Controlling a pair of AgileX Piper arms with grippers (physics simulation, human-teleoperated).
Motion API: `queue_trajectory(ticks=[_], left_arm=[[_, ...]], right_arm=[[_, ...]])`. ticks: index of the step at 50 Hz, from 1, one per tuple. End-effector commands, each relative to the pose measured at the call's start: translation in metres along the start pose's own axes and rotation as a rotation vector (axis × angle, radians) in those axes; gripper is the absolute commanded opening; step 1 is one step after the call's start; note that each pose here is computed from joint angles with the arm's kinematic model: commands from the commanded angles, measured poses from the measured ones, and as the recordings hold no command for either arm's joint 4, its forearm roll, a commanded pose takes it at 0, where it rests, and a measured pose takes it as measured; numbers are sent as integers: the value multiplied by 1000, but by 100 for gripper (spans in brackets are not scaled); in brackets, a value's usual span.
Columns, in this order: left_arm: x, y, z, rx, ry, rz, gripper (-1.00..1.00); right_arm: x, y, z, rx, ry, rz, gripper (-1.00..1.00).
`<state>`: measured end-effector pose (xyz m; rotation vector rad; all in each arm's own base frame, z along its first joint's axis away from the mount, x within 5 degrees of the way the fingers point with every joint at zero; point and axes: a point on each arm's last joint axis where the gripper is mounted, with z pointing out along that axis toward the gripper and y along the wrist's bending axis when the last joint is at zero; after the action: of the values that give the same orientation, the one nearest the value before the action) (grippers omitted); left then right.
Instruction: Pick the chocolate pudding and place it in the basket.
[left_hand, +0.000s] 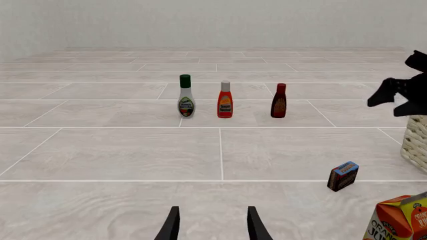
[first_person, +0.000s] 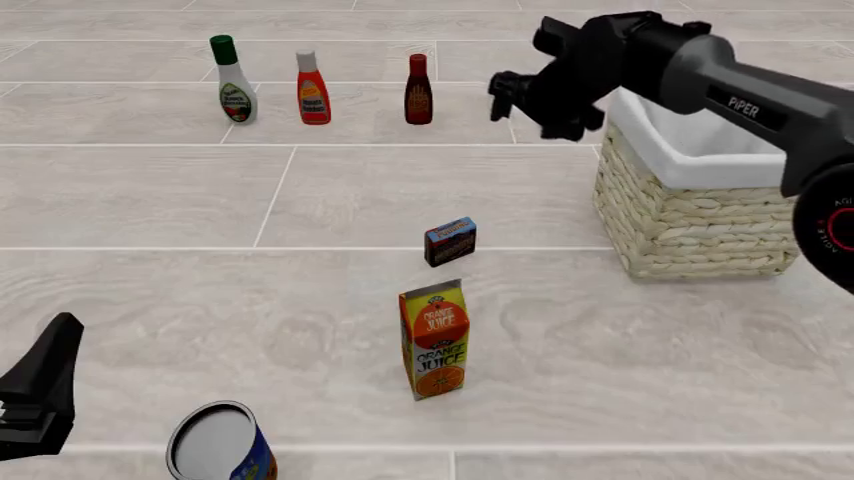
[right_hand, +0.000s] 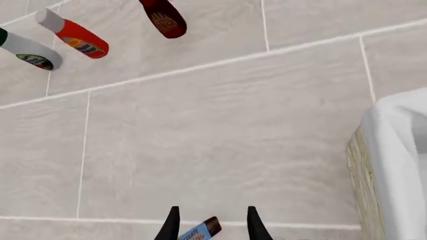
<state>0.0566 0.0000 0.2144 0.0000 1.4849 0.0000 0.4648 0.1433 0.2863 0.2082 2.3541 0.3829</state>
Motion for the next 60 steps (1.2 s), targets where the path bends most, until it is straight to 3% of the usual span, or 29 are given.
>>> queue_trajectory(ticks=[1,6,20,35,60], left_arm=[[0,0,0,0,0,0,100],[0,0,0,0,0,0,100],[0,0,0,0,0,0,100],[0,0,0,0,0,0,100],[0,0,0,0,0,0,100]], right_arm=[[0,-12,11,27,16,114,100],[-2,-18,16,40,20,123,100],[7,-20,33,53,44,239,100],[24,-10,53,57,83,303,100],[48,-10,71,64,114,323,100]])
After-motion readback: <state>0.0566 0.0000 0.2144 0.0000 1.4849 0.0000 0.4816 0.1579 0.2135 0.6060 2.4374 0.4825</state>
